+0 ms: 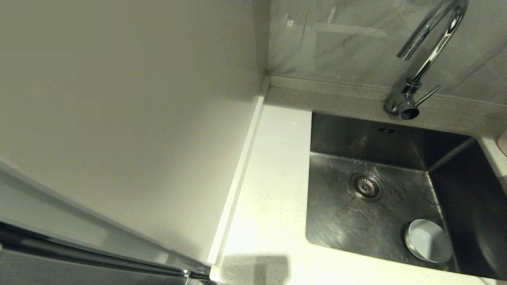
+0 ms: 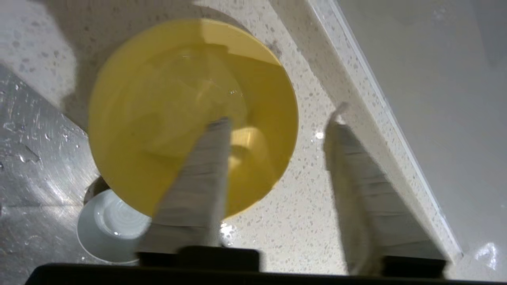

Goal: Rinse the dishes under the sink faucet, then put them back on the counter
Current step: Put a bowl back to the table from the sink

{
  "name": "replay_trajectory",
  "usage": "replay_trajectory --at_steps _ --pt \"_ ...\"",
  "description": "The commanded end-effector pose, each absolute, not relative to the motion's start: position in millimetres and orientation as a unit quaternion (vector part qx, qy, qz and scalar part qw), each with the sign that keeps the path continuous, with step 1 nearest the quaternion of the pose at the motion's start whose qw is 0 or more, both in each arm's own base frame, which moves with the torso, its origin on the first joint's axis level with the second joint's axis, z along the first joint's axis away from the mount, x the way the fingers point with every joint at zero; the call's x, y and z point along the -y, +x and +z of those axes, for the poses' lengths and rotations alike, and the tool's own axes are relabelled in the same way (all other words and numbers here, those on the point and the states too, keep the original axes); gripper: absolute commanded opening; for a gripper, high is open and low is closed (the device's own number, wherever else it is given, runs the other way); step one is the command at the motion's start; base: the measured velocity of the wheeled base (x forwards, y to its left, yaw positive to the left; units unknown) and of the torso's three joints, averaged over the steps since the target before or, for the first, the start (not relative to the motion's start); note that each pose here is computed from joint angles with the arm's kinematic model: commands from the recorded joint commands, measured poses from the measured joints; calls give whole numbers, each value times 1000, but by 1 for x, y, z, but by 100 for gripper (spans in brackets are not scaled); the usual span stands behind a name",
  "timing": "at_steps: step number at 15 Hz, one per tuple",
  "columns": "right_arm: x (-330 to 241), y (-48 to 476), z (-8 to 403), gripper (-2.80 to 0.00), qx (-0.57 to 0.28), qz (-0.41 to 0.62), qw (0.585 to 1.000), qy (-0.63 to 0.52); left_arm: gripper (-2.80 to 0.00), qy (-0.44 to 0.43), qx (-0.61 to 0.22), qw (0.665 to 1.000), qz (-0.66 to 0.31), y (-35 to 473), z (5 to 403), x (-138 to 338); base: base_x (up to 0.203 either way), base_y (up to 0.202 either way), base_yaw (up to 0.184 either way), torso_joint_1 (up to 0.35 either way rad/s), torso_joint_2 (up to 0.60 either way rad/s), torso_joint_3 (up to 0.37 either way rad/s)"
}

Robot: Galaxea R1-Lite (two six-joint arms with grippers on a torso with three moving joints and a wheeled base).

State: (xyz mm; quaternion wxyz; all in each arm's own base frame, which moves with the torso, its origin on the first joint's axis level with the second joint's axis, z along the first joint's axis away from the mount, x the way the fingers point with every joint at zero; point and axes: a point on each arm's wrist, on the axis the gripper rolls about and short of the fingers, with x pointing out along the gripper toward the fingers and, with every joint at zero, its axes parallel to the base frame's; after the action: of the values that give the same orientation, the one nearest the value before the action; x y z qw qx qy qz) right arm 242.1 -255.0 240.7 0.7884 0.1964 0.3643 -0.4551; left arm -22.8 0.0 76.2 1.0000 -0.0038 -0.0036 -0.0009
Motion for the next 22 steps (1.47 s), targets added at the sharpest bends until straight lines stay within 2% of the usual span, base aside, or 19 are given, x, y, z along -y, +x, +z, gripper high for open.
replay_trajectory --at_steps 1,4,6,10,13,16,18,22 --pt "256 243 244 0 -359 -456 791 195 -280 -4 2 1000 -1 -23 75 0 0 0 0 0 0 0" --pt "248 241 264 0 -332 -454 807 181 -280 -4 2 1000 -1 -23 75 0 0 0 0 0 0 0" --pt "223 241 288 0 -306 -434 831 163 -280 -4 2 1000 -1 -23 75 0 0 0 0 0 0 0" --pt "122 262 303 0 -314 -308 891 110 -280 -4 2 1000 -1 -23 75 0 0 0 0 0 0 0" --pt "48 274 282 0 -358 -236 901 63 -280 -4 2 1000 -1 -23 75 0 0 0 0 0 0 0" --pt "25 272 225 0 -443 -267 855 35 -280 -4 2 1000 -1 -23 75 0 0 0 0 0 0 0" --pt "26 270 183 0 -502 -303 809 28 -280 -4 2 1000 -1 -23 75 0 0 0 0 0 0 0" --pt "34 285 131 0 -553 -364 749 42 -280 -4 2 1000 -1 -23 75 0 0 0 0 0 0 0"
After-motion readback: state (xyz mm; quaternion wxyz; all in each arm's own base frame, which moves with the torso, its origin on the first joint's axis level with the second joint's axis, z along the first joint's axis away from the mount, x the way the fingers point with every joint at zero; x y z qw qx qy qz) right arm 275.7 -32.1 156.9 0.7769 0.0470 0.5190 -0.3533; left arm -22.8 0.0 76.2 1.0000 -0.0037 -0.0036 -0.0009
